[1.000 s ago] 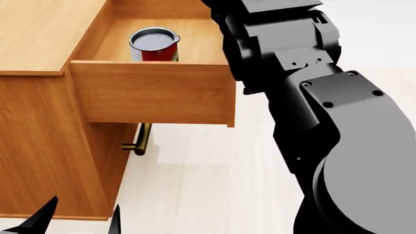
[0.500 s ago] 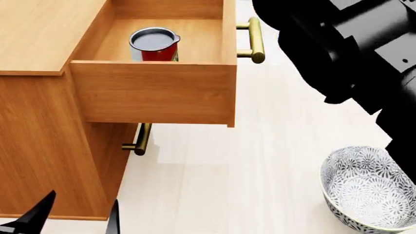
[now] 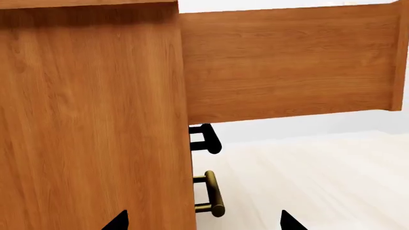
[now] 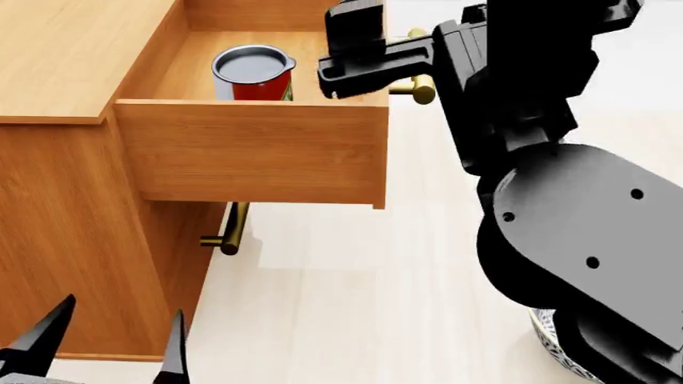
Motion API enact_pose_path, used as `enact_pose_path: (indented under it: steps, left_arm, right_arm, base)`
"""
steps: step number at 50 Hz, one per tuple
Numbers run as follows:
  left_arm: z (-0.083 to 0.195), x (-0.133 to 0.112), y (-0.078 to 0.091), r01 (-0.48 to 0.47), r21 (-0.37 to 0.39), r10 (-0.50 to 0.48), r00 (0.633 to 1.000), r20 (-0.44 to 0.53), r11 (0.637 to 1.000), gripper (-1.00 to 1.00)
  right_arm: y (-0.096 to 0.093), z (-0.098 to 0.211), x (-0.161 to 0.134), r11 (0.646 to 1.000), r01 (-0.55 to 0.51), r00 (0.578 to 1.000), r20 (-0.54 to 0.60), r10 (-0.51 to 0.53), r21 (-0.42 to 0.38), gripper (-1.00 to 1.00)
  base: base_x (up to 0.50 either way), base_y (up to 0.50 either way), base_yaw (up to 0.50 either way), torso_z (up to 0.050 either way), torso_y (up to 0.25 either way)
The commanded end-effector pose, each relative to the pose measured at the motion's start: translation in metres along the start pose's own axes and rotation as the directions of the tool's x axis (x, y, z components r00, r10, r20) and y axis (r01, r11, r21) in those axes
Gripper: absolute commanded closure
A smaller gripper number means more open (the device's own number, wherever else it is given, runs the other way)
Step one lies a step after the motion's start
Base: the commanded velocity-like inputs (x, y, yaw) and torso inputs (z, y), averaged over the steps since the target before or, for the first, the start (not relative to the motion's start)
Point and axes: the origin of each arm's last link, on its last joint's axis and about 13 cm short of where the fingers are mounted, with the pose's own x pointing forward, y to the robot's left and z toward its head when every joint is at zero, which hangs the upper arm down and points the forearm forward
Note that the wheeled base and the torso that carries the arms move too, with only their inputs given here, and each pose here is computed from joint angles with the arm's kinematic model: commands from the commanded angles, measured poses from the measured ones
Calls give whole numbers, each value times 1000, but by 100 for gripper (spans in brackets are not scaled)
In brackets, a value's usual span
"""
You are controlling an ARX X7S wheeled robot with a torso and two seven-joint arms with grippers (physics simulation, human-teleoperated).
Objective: Put the ketchup in the top drawer of the cabinet.
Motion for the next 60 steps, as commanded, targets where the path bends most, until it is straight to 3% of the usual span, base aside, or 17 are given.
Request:
enact_pose_path:
  steps: [1,11,38,60]
  left_arm:
    - [14,0,0,-6,17,5,999,43,1000,-100]
    - [28,-4,0,-16,45,12,996,83,999,-100]
    - [50,-32,-1,-10,60,1,990,142,998,-100]
    - [55,-45,-2,-4,47,-3,987,163,999,-100]
  right_arm:
    - [12,-16,-54,996,78,996,57,-76,-49,-100]
    - [19,-11,-80,994,103,989,108,-97,-45,-100]
    - [39,-21,-138,993,113,991,71,-111,-35,-100]
    - [45,-28,-158,994,108,993,38,-108,4,-100]
  base:
    - [0,0,0,0,0]
    - [0,0,0,0,0]
    - [0,0,0,0,0]
    - [0,0,0,0,0]
